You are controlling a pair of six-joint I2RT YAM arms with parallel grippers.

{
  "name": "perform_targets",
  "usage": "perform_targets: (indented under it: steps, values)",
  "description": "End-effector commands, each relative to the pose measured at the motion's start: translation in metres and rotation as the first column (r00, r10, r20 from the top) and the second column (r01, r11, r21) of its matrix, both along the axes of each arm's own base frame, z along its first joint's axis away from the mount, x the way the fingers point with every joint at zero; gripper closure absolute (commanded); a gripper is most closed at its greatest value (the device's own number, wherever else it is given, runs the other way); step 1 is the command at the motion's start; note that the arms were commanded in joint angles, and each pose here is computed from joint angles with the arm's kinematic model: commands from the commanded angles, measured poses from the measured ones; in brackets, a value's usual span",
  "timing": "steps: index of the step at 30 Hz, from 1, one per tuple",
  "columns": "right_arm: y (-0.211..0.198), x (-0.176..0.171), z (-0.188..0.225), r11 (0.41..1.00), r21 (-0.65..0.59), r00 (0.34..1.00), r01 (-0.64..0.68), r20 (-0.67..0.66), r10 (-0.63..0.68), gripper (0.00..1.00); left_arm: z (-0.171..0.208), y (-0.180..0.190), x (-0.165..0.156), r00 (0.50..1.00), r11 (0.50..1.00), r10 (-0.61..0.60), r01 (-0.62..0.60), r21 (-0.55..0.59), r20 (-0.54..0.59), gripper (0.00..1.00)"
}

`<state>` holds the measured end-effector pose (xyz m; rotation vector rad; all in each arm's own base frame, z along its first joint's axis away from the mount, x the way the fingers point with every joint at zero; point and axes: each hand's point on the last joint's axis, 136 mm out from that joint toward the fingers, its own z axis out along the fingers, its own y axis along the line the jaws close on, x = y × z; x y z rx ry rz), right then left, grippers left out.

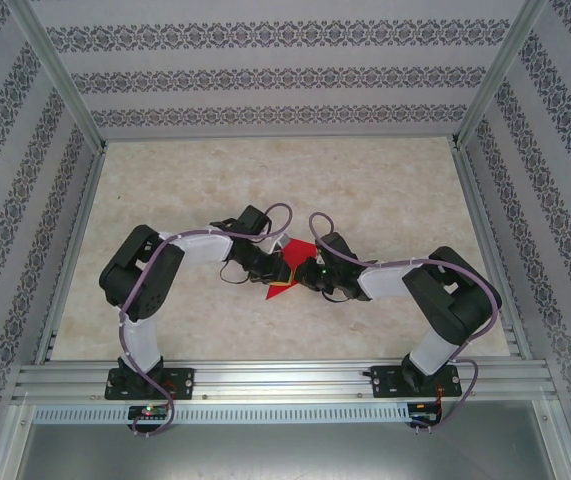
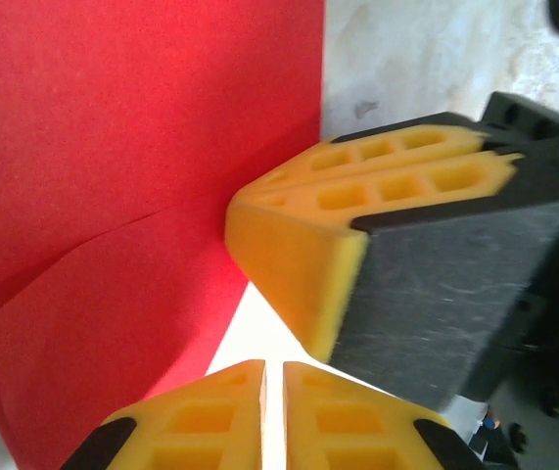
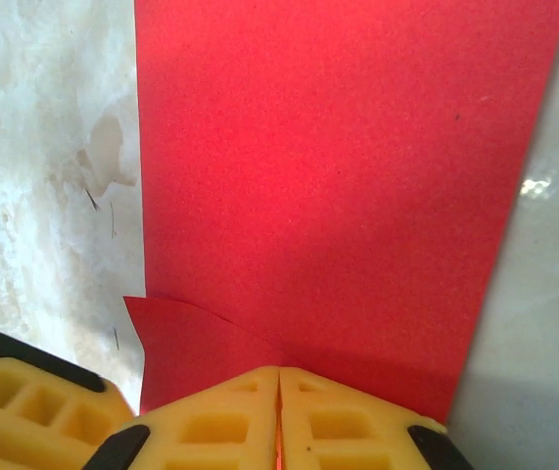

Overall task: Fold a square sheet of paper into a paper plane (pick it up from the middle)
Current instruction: Third fold the triangle at the center of the table.

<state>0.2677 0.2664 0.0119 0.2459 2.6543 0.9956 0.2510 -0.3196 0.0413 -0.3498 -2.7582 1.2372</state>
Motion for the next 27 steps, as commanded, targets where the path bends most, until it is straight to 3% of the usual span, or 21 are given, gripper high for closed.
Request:
perform_targets:
  steps: [1, 15, 27]
  values:
    - [-0.008, -0.007, -0.029, 0.997, -0.08, 0.998, -0.001, -0.056, -0.003, 0.91, 0.002, -0.006, -0.008, 1.0, 1.0, -0.025, 0.025, -0.011, -0.019, 0.87]
    - [-0.009, -0.007, -0.032, 0.996, -0.091, 0.998, -0.006, -0.068, 0.0, 0.9, -0.036, 0.013, -0.013, 1.0, 0.983, -0.029, 0.031, 0.18, -0.011, 0.87]
    - [-0.013, -0.008, -0.039, 0.993, -0.116, 0.997, -0.018, -0.081, 0.009, 0.9, -0.036, 0.027, -0.032, 0.997, 0.989, -0.035, 0.045, 0.141, -0.073, 0.91]
